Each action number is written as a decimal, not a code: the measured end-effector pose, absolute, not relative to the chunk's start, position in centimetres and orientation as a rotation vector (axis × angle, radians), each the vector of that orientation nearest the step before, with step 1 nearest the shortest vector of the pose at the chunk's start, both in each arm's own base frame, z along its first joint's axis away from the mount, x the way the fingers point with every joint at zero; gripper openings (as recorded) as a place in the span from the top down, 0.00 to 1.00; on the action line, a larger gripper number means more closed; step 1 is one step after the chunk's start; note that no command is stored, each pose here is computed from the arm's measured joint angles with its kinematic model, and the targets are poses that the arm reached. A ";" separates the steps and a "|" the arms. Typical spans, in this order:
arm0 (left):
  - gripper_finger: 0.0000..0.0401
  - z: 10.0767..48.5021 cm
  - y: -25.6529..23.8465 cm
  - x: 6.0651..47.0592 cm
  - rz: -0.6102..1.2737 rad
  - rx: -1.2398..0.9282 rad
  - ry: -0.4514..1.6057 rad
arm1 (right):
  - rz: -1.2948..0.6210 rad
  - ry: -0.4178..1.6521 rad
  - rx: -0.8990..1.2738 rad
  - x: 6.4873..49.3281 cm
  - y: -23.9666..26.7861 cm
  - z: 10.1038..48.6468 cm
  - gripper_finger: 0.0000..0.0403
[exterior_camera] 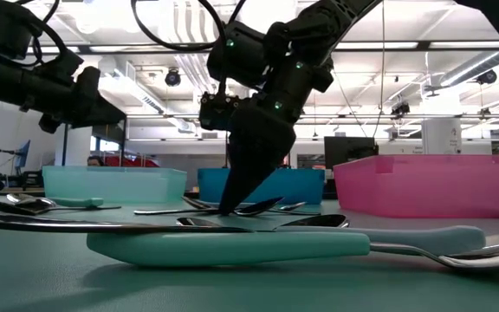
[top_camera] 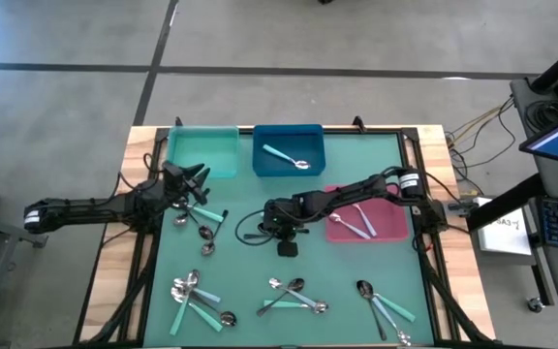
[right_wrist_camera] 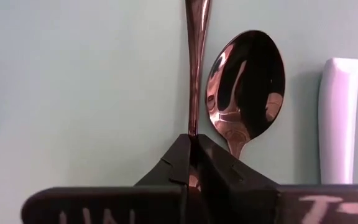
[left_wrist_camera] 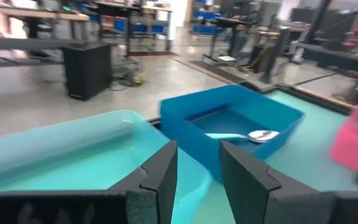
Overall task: Sort silverware by color (type)
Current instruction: Put the black spoon into the green bin
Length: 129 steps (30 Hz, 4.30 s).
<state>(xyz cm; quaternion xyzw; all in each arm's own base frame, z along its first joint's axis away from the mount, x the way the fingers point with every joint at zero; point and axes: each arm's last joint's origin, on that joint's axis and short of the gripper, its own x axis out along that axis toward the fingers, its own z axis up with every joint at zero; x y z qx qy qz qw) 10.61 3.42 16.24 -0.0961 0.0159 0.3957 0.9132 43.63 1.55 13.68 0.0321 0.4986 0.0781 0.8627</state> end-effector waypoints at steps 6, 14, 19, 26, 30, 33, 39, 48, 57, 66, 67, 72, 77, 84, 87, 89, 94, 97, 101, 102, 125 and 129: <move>0.74 17.1 3.3 10.8 0.762 -0.242 -0.063 | 0.174 0.972 0.065 43.2 1.7 16.8 0.98; 0.74 19.2 2.7 11.2 0.492 -0.102 -0.210 | 0.168 0.901 0.059 42.8 1.5 19.5 0.98; 0.74 20.0 2.6 11.4 0.407 -0.162 -0.307 | 0.122 0.865 0.028 42.5 0.8 20.9 0.98; 0.74 19.4 2.7 11.9 0.434 -0.225 -0.263 | 0.066 0.833 0.006 42.2 -0.2 22.1 0.98; 0.74 19.0 3.2 11.9 0.611 -0.344 -0.284 | 0.046 0.836 0.001 42.2 -0.4 22.0 0.98; 0.74 18.6 3.6 12.0 0.752 -0.369 -0.280 | 0.044 0.836 -0.001 42.2 -0.5 22.0 0.98; 0.74 18.0 3.8 12.3 0.810 -0.390 -0.248 | 0.051 0.836 -0.012 42.2 -0.4 22.0 0.98; 0.74 17.4 3.7 12.8 0.767 -0.467 -0.225 | 0.048 0.836 -0.008 42.2 -0.4 22.0 0.98; 0.74 18.3 3.3 13.4 0.530 -0.552 -0.287 | 0.047 0.835 -0.006 42.2 -0.4 22.0 0.98; 0.73 17.8 3.3 13.7 0.537 -0.577 -0.258 | 0.047 0.833 -0.006 42.3 -0.4 22.0 0.98; 0.73 17.7 3.3 13.7 0.538 -0.583 -0.254 | 0.047 0.833 -0.006 42.3 -0.4 22.0 0.98; 0.73 17.3 3.1 14.2 0.432 -0.578 -0.186 | 0.047 0.833 -0.006 42.3 -0.4 22.0 0.98; 0.73 17.5 3.0 14.4 0.392 -0.593 -0.208 | 0.047 0.831 -0.006 42.3 -0.4 22.1 0.98; 0.73 19.0 2.6 15.9 0.267 -0.452 -0.191 | 0.003 0.781 -0.036 42.6 -0.6 22.5 0.98; 0.73 19.7 2.0 16.9 0.237 -0.353 -0.167 | -0.049 0.781 -0.079 42.3 -0.8 23.0 0.98; 0.73 20.2 1.4 17.5 0.209 -0.299 -0.161 | -0.089 0.795 -0.104 41.9 -0.9 23.5 0.98; 0.73 20.1 0.1 17.8 0.307 -0.230 -0.142 | -0.174 0.788 -0.220 40.4 -1.4 26.0 0.98; 0.73 19.7 -0.2 17.8 0.429 -0.216 -0.123 | -0.227 0.742 -0.244 39.7 -2.2 27.7 0.98; 0.73 19.3 -0.2 18.5 0.494 -0.219 -0.109 | -0.273 0.640 -0.247 39.8 -3.5 29.1 0.98; 0.73 19.5 -0.2 18.8 0.496 -0.219 -0.112 | -0.280 0.615 -0.256 40.0 -3.8 29.3 0.98; 0.73 22.6 0.0 21.0 0.672 -0.164 -0.203 | -0.272 0.493 -0.436 41.4 -5.0 29.5 0.98; 0.73 23.0 0.0 20.8 0.669 -0.175 -0.240 | -0.258 0.471 -0.443 41.5 -4.8 29.7 0.98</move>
